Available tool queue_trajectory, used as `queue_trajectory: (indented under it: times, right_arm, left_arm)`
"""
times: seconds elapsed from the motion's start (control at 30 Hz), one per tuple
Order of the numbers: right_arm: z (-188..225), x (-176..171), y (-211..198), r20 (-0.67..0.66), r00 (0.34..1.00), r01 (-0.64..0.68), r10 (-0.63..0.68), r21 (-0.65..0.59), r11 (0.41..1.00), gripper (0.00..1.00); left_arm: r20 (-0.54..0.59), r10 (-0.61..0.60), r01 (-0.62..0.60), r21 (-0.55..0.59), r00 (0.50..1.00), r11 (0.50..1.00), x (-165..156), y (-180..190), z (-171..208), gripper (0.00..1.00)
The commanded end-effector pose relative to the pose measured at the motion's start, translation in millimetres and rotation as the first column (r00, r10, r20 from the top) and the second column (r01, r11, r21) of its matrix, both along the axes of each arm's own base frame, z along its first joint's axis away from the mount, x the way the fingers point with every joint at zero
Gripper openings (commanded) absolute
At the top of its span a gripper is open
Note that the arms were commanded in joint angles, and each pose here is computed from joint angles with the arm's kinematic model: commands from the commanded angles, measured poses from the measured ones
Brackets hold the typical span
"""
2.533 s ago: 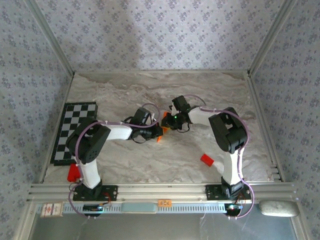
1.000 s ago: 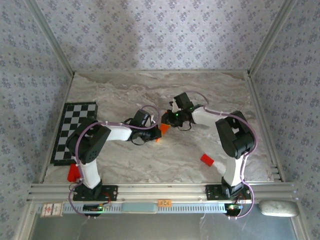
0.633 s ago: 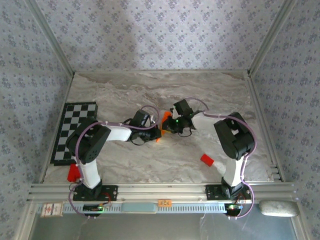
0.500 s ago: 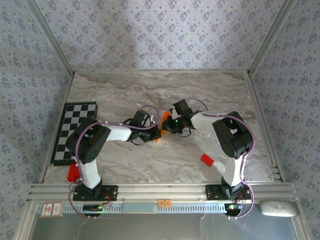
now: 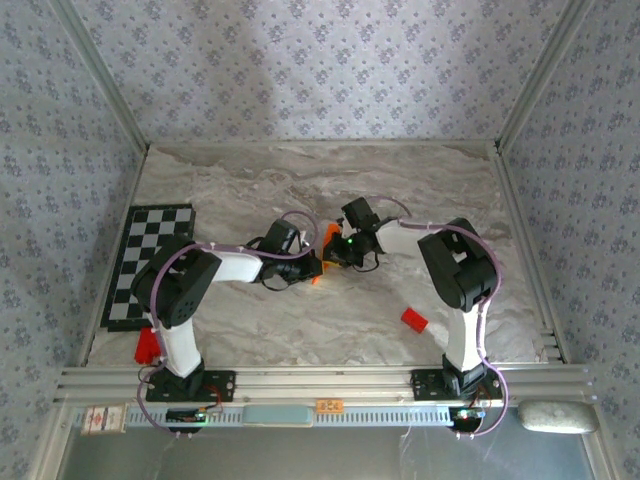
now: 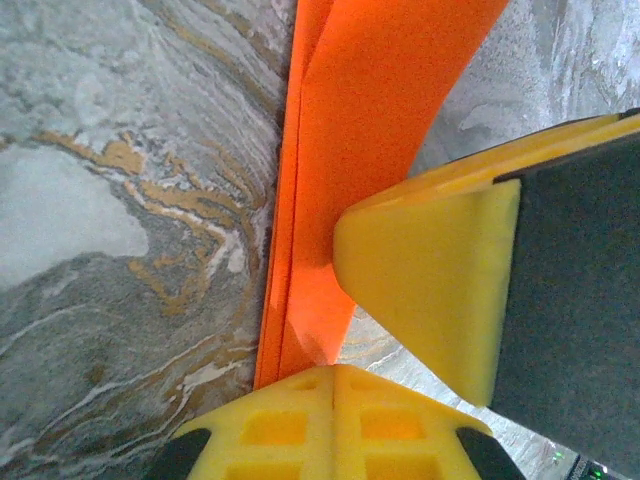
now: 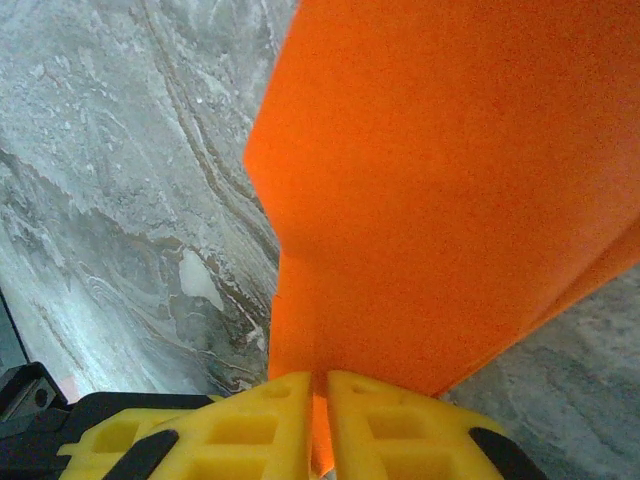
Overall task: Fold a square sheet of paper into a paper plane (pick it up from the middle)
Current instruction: Fold the wing for the fifth time at the center of the table.
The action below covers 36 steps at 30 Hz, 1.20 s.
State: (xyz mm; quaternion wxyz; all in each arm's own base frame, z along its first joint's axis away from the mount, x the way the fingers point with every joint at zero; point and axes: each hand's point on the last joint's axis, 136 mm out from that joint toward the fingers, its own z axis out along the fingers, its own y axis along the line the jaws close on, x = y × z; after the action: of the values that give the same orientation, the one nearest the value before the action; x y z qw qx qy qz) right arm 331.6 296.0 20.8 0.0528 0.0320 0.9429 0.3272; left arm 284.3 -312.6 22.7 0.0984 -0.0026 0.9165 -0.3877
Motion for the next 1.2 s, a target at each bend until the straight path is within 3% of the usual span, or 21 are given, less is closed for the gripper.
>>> queue_trajectory:
  times: [0.0,0.33,0.57,0.73,0.9,1.03,1.17]
  right_arm:
    - [-43.2,-12.5,-32.6,-0.078,0.996,0.024,-0.04,-0.2,0.98,0.16]
    - [-50.5,-15.5,-36.2,-0.105,0.993,0.021,-0.046,-0.228,0.974,0.16]
    - [-49.2,-17.5,-36.4,-0.113,0.992,0.023,-0.05,-0.228,0.973,0.16]
    - [-42.6,-18.5,-34.5,-0.116,0.991,0.044,-0.07,-0.21,0.977,0.16]
    - [-28.3,-21.5,-27.0,-0.123,0.986,0.094,-0.114,-0.153,0.984,0.14]
    - [-19.0,-21.6,-22.4,-0.123,0.982,0.135,-0.147,-0.105,0.985,0.12]
    - [-15.4,-19.4,-21.6,-0.121,0.98,0.149,-0.159,-0.085,0.985,0.1]
  left_arm:
    - [-0.092,-0.037,0.043,0.057,0.995,0.997,-26.4,16.3,-13.3,0.01]
    - [-0.122,-0.225,0.241,0.134,0.967,0.961,-54.6,26.2,-18.8,0.01]
    - [-0.099,-0.278,0.293,0.199,0.955,0.935,-59.6,37.4,-5.0,0.0]
    - [0.01,-0.245,0.24,0.163,0.97,0.957,-44.7,29.8,25.9,0.01]
    - [0.117,-0.116,0.11,0.053,0.986,0.993,-18.7,14.1,48.8,0.01]
    - [0.119,-0.034,0.038,-0.033,0.992,0.999,-6.2,-0.7,45.2,0.0]
    - [0.089,-0.027,0.03,-0.033,0.996,0.999,-4.2,-11.9,32.3,0.0]
